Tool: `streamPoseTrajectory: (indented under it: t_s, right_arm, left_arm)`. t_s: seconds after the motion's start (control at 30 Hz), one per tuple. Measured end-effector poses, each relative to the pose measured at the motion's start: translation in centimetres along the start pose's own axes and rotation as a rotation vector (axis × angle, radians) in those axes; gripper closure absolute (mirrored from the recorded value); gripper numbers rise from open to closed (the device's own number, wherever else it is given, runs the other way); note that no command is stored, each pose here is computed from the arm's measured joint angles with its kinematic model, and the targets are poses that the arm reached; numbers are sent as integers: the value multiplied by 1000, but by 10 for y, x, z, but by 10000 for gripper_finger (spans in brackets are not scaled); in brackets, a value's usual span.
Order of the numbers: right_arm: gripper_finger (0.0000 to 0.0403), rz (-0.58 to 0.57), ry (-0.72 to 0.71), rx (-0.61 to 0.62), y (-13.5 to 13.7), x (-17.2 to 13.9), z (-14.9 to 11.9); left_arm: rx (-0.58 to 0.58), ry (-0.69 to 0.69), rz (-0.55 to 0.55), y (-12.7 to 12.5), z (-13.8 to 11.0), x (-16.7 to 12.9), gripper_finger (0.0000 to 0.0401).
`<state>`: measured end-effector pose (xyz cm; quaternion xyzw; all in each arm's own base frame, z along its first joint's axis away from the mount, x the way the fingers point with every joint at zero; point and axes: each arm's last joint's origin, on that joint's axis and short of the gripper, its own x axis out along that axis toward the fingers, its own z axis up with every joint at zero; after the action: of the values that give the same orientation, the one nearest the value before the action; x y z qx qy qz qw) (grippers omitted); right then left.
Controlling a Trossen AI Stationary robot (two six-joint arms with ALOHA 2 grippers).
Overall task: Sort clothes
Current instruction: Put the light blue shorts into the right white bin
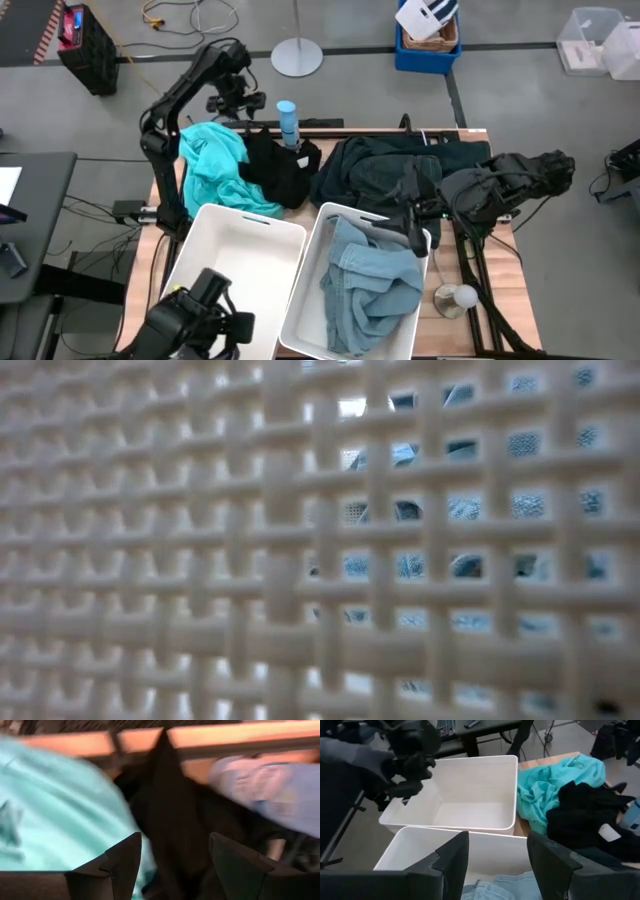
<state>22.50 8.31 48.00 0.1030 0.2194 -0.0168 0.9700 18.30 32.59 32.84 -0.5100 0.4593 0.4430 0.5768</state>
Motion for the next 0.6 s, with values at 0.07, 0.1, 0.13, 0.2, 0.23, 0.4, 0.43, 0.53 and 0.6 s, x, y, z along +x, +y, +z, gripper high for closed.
streamPoseTrajectory:
  t_s: [0.07, 0.1, 0.13, 0.2, 0.23, 0.4, 0.43, 0.53, 0.6]
  right_arm:
    - [184, -13, -2, 4, -3, 1, 1]
    - [184, -19, -4, 7, -4, 1, 2]
    - [184, -24, -4, 9, -6, 2, 2]
    - [184, -31, -6, 12, -7, 2, 3]
    - [184, -34, -6, 14, -8, 3, 3]
    - [184, -33, -6, 23, -8, 2, 3]
    - [184, -33, -7, 29, -8, 2, 3]
    - [184, -32, -7, 48, -8, 2, 3]
    - [184, -32, -6, 58, -8, 2, 3]
  left_arm:
    - [24, -52, -30, -8, 2, -3, 173]
    - [33, -74, -44, -10, 3, -4, 173]
    - [42, -92, -52, -12, 5, -4, 173]
    - [60, -112, -39, -13, 10, 1, 173]
    - [71, -103, -21, -12, 12, 5, 174]
    - [125, 33, 97, -7, 22, 42, 190]
    - [133, 67, 111, -7, 22, 49, 194]
    - [147, 155, 158, -4, 25, 67, 204]
    - [149, 202, 183, -1, 27, 77, 209]
